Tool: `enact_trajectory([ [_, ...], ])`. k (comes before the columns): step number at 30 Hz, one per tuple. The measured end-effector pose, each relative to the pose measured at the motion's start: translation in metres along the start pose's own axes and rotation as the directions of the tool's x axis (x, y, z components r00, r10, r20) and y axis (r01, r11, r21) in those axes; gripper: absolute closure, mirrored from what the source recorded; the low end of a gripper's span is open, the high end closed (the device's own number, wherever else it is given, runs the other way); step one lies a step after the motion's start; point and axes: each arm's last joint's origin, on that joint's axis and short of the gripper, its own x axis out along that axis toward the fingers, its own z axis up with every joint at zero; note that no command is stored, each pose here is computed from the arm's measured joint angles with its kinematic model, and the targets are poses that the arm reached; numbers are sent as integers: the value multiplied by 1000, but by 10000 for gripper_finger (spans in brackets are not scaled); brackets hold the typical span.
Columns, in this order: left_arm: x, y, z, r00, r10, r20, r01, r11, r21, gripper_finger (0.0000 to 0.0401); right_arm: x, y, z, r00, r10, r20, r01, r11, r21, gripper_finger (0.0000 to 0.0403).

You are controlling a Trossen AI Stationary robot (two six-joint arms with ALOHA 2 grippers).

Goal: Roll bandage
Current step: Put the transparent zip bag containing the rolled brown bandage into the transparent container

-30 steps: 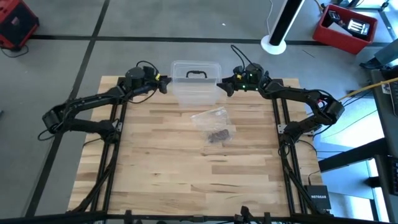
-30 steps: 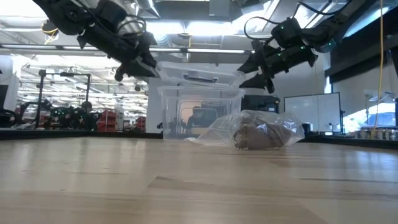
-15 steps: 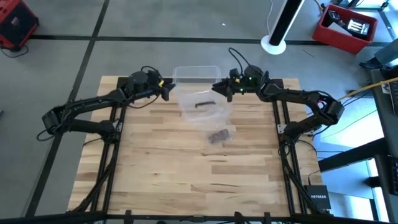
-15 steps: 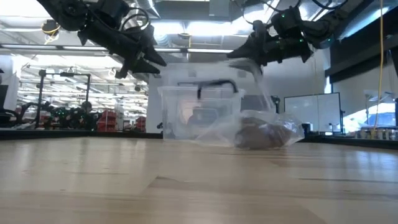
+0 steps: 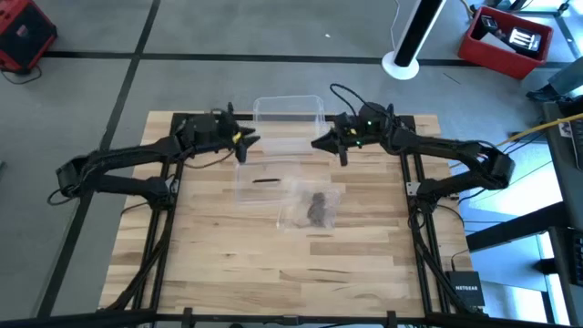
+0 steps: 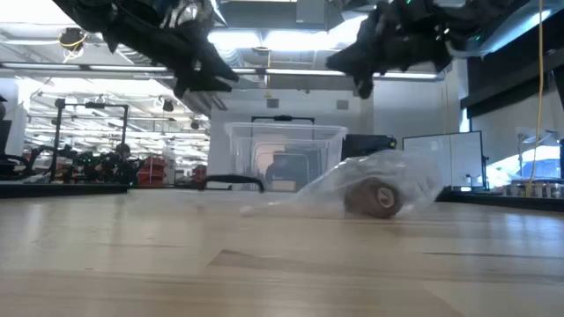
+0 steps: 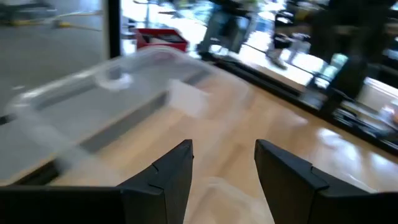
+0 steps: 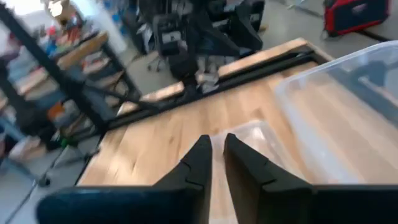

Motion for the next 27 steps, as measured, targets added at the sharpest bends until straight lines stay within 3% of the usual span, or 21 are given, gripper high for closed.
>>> enact_trajectory([
  [6,-17,-33,-8,996,-78,-52,82,992,93,235,-9,40,-10,988,40,-149,-47,998,-46,271],
  [11,-24,-63,-26,981,-125,-148,146,979,140,235,-2,78,-34,927,152,-343,-176,983,-41,190],
  [15,-26,-88,-42,971,-142,-190,172,973,153,235,12,110,-59,890,114,-441,-195,970,-144,155],
  [21,-27,-114,-64,967,-118,-228,155,976,152,235,47,151,-92,906,8,-424,-213,874,-437,146],
  [27,-32,-128,-77,959,-130,-251,164,979,118,235,88,172,-124,874,-111,-473,-224,771,-596,146],
])
